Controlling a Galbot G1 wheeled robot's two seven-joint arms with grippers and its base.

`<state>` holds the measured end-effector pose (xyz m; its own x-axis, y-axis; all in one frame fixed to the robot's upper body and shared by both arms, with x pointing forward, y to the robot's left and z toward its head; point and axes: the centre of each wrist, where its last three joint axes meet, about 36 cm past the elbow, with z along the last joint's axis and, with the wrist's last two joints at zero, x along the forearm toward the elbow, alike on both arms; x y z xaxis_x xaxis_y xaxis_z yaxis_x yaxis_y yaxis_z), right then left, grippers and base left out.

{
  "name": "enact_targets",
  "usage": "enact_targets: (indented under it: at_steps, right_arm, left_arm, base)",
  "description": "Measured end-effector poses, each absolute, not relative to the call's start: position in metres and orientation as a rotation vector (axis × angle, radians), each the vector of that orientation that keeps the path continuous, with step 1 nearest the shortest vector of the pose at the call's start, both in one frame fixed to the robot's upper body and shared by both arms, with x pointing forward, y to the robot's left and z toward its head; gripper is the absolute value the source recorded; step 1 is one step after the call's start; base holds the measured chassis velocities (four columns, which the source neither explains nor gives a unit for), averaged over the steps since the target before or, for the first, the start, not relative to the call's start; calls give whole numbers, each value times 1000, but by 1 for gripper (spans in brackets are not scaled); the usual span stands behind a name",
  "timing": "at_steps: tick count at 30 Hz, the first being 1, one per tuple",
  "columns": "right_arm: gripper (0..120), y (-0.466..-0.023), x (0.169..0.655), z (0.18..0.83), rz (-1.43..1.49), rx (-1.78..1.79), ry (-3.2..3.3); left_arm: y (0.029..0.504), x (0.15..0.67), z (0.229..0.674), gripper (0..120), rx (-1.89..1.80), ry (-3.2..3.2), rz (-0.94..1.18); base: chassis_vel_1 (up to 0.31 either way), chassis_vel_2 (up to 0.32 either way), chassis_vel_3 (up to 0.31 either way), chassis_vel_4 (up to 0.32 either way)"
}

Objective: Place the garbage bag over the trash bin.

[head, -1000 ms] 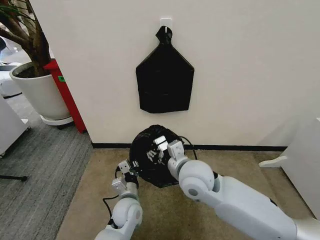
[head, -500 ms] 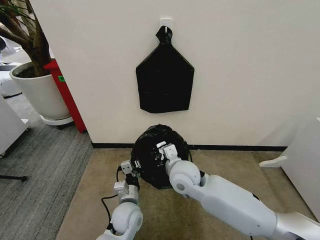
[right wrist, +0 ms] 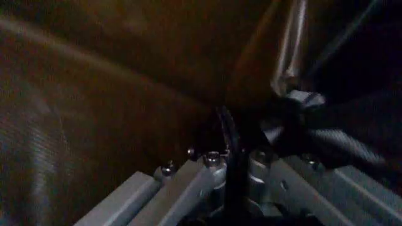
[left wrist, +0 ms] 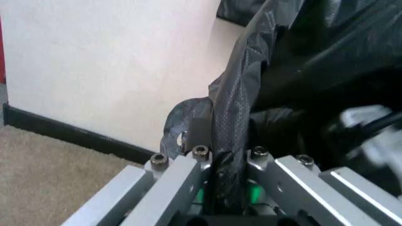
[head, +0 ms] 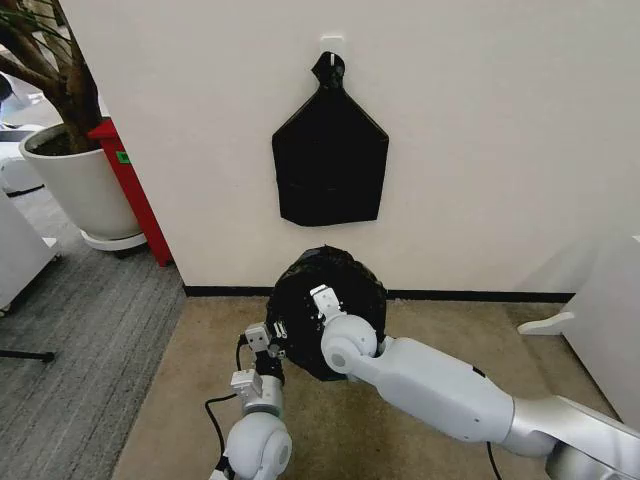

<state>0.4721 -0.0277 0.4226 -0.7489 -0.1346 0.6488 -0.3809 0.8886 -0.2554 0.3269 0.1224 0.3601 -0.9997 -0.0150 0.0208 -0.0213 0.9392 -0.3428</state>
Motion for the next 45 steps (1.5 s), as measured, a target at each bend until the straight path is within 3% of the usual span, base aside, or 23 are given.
enact_targets:
  at_steps: [23,31,39,45]
  right_arm:
    - [0,-37,505,420,552,319,-2430]
    - [0,-50,481,402,554,344,-2387]
    - [0,-26,463,394,561,421,-2377]
    - [0,-12,491,417,537,393,-2453]
  left_arm:
    - [131,318,364,1,71,-3084,539]
    - [131,322,366,1,77,-3091,550]
    - [129,322,366,1,82,-3090,556]
    - [119,320,361,1,80,-3073,556]
  base:
    - [0,0,0,0]
    - [0,0,0,0]
    - [0,0,0,0]
    - [0,0,0,0]
